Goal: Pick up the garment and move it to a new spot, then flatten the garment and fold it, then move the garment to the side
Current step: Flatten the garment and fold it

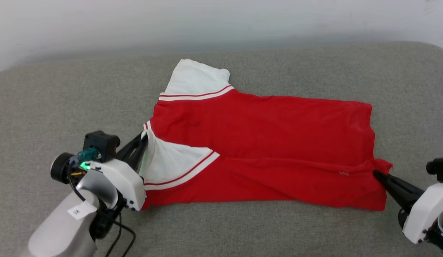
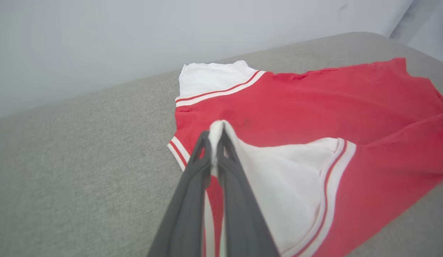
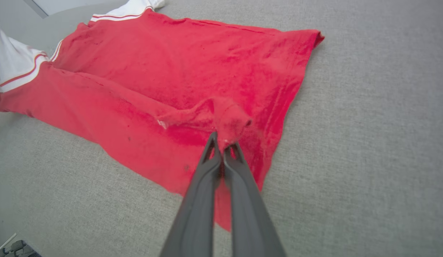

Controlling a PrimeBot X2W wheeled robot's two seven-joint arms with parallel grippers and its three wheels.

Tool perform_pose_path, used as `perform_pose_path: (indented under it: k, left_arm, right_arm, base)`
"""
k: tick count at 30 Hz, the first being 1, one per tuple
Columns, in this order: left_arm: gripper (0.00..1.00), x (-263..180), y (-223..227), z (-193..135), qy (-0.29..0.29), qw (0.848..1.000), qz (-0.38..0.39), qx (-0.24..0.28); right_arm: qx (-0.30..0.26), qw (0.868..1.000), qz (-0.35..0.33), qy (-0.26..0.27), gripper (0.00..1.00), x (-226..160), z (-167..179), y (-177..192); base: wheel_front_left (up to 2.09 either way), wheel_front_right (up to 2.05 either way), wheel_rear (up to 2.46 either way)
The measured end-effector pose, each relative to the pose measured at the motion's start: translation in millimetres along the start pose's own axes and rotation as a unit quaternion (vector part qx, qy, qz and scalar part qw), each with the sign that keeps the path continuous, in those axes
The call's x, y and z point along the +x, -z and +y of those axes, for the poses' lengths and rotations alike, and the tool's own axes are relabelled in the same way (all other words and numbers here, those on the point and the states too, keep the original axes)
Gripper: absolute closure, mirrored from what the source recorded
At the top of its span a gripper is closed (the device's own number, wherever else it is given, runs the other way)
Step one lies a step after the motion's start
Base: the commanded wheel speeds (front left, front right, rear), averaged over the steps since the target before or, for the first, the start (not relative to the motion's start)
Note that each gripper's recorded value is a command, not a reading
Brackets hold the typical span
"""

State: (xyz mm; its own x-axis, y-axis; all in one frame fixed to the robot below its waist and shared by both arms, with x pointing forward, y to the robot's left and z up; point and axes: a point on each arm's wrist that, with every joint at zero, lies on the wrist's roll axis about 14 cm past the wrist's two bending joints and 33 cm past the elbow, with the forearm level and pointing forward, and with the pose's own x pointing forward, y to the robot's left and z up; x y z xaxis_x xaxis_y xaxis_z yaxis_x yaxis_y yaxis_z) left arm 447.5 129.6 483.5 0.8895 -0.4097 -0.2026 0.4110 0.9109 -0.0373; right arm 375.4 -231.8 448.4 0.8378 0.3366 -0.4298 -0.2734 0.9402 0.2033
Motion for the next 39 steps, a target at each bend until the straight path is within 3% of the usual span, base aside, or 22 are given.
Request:
perform_pose_path:
  k: [9,17,23,24,25,26,34,39]
  left_arm:
    - [1.0,43.8,40.0,19.5,0.002,0.998,0.063,0.012]
    - [1.0,48.3,92.6,21.2,0.001,0.992,0.129,-0.004]
    - [1.0,47.9,98.7,20.6,-0.004,0.991,0.131,-0.008]
    - [0.64,47.6,96.9,21.4,-0.006,0.992,0.127,-0.011]
    - [0.0,47.2,94.7,21.4,-0.008,0.992,0.123,-0.012]
    - [0.0,46.5,91.6,22.1,-0.01,0.993,0.118,-0.011]
    - [0.0,36.0,33.5,36.6,-0.02,0.998,0.063,0.023]
    - [0.0,26.2,8.5,41.7,-0.017,0.996,0.081,0.031]
  right_arm:
    - [0.013,0.999,0.043,0.018,1.0,30.9,-15.9,16.6]
    - [0.013,0.995,0.093,0.033,1.0,43.3,-25.2,48.4]
    - [0.015,0.996,0.085,0.032,1.0,46.3,-23.7,47.8]
    - [0.016,0.996,0.079,0.033,0.88,46.2,-23.7,45.9]
    - [0.014,0.997,0.072,0.034,0.35,45.8,-24.1,43.2]
    - [0.012,0.997,0.064,0.034,0.0,45.4,-24.4,39.4]
    - [-0.005,0.999,-0.016,0.031,0.0,27.3,-21.1,3.5]
    - [-0.018,0.999,-0.038,0.022,0.0,18.5,-13.2,-7.6]
  base:
    - [0.0,0.0,0.0]
    - [0.0,0.0,0.0]
    - [0.0,0.0,0.0]
    - [0.0,0.0,0.0]
    - [0.0,0.0,0.0]
    - [0.0,0.0,0.0]
    - [0.0,0.0,0.0]
    - [0.0,0.0,0.0]
